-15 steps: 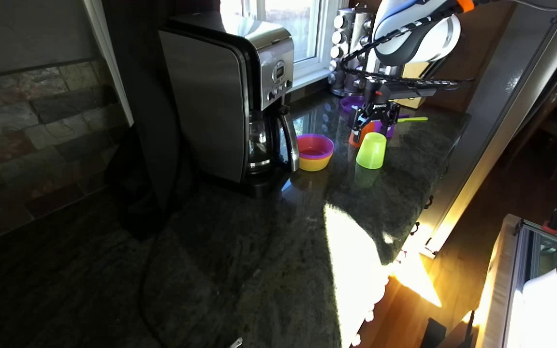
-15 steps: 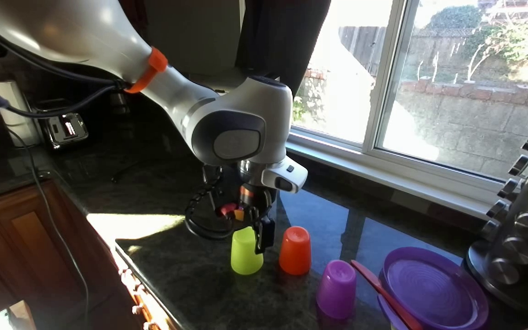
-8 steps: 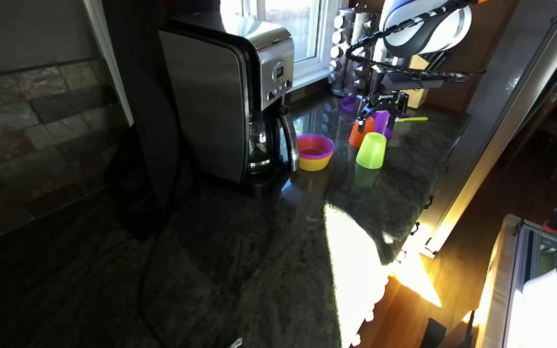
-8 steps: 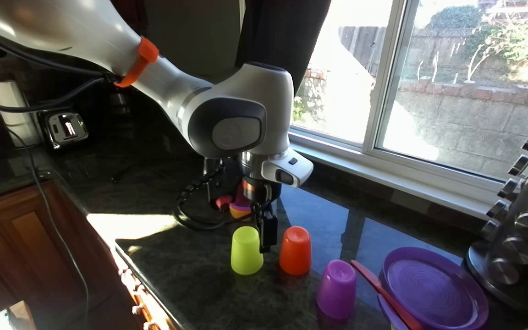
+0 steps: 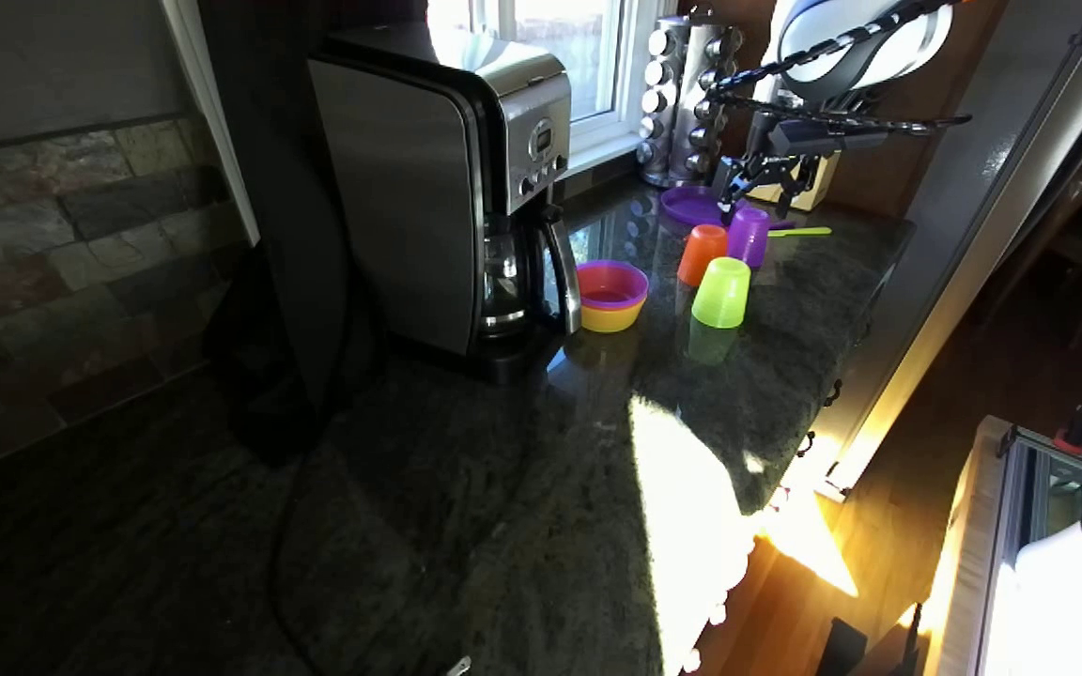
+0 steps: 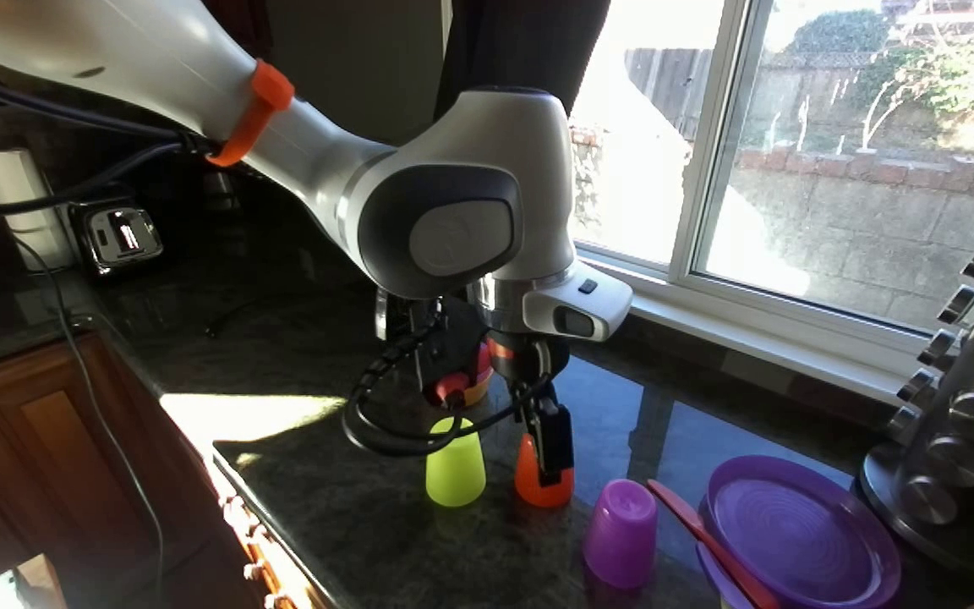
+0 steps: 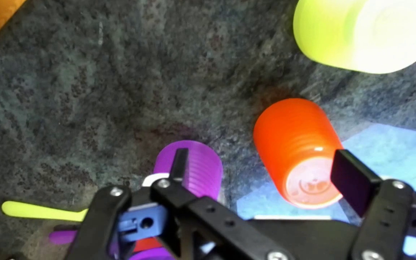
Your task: Move the yellow cup closer to the orange cup then place the purple cup on top of the two cups to make a tower.
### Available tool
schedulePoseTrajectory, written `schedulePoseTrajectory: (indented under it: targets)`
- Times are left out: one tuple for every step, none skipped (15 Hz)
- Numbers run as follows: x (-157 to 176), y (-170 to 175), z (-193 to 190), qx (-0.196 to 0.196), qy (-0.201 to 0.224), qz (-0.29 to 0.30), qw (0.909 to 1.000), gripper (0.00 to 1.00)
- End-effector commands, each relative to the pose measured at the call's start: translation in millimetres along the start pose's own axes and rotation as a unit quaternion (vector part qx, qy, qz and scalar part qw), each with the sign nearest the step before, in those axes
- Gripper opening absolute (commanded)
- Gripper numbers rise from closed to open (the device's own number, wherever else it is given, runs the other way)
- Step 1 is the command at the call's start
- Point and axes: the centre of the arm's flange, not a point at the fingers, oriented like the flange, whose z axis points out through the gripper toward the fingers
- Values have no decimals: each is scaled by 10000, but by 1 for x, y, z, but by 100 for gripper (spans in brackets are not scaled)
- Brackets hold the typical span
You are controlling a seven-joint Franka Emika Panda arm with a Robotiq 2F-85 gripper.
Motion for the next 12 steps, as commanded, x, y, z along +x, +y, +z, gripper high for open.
schedulePoseTrajectory:
  targets:
    - [8, -5, 1, 135, 308, -117, 9994, 100]
    - [11, -8, 1, 166, 343, -139, 9992, 100]
    - [14, -10, 2, 199, 380, -190, 9989, 100]
    - [17, -13, 4, 229, 379, -253, 9987, 100]
    - [20, -16, 6, 260, 378, -292, 9985, 100]
    - [24, -19, 9, 304, 334, -347, 9984, 100]
    - [26, -22, 11, 349, 309, -398, 9981, 100]
    - [29, -25, 13, 399, 271, -439, 9979, 100]
    - [32, -28, 14, 453, 240, -491, 9975, 100]
    - [35, -32, 15, 470, 218, -520, 9973, 100]
    - [37, -34, 16, 483, 204, -558, 9971, 100]
    - [40, -38, 18, 484, 191, -595, 9969, 100]
